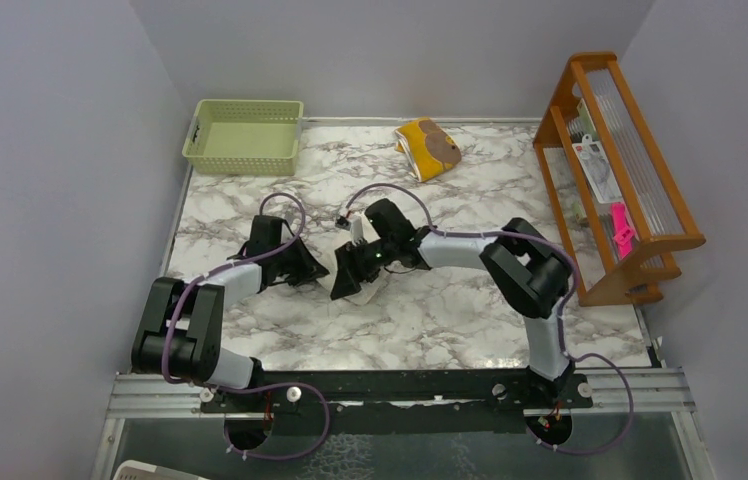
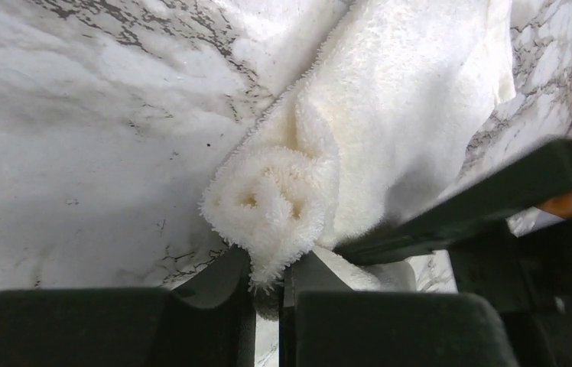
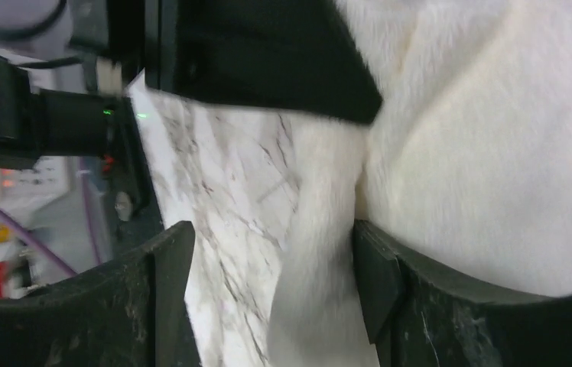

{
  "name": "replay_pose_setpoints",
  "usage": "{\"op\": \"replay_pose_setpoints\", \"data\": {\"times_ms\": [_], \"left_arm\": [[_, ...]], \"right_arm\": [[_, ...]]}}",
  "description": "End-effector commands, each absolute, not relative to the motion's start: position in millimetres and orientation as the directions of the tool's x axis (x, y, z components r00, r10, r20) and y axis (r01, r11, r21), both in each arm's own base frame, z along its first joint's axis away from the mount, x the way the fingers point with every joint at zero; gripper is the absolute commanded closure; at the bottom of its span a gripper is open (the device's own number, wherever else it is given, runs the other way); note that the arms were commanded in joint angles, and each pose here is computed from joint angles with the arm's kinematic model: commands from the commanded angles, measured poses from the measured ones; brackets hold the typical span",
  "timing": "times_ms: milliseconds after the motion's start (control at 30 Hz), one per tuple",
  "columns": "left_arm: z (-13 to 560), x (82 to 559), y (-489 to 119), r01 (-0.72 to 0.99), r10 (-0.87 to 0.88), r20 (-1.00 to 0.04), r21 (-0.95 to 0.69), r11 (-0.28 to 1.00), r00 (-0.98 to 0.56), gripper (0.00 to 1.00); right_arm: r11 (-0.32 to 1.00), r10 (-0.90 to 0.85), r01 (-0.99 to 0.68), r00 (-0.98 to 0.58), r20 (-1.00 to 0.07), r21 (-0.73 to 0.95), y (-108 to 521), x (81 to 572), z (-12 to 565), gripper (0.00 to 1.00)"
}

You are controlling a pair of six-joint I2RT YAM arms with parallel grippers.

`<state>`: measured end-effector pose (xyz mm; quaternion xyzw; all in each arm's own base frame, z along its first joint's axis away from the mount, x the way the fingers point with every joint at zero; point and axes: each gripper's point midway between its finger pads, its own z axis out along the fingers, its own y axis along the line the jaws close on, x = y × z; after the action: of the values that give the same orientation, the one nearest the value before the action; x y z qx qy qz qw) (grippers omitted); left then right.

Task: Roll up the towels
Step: Roll the towel at the center of the board.

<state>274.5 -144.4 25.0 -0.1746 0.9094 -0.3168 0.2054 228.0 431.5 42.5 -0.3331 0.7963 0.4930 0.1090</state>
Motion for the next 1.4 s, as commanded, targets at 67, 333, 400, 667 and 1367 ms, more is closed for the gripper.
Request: {"op": "replay_pose_setpoints", "data": {"times_ms": [67,333,400,667,1367], "left_arm": [[21,280,-121,-0.213,-0.412,-0.302,-0.521,0.826,-0.86,1.0],[24,280,-123,-0.219,-0.398,-0.267,-0.515,0.829,-0.877,1.0],[24,279,-123,-0.219,-0.396,-0.265,-0.513,0.83,-0.879,1.0],[21,276,-122,-0.226,-0.391,-0.252,-0.502,0.835,-0.885,1.0],[26,277,-126,-0.204,-0.367,-0.234,-0.518,0.831,-0.9,1.0]], "right_arm": [[0.517,-0.393,-0.79,-0.56,-0.729,0.328,379,259,55,0.22],[0.443,-0.508,-0.889,-0.145,-0.849,-0.113,383,245,75,0.26],[0.421,-0.491,-0.897,-0.1,-0.866,-0.135,388,239,80,0.26],[0.357,-0.488,-0.911,0.005,-0.873,-0.204,431,228,90,0.27],[0.38,-0.704,-0.869,-0.049,-0.709,-0.318,428,225,-1,0.67]]}}
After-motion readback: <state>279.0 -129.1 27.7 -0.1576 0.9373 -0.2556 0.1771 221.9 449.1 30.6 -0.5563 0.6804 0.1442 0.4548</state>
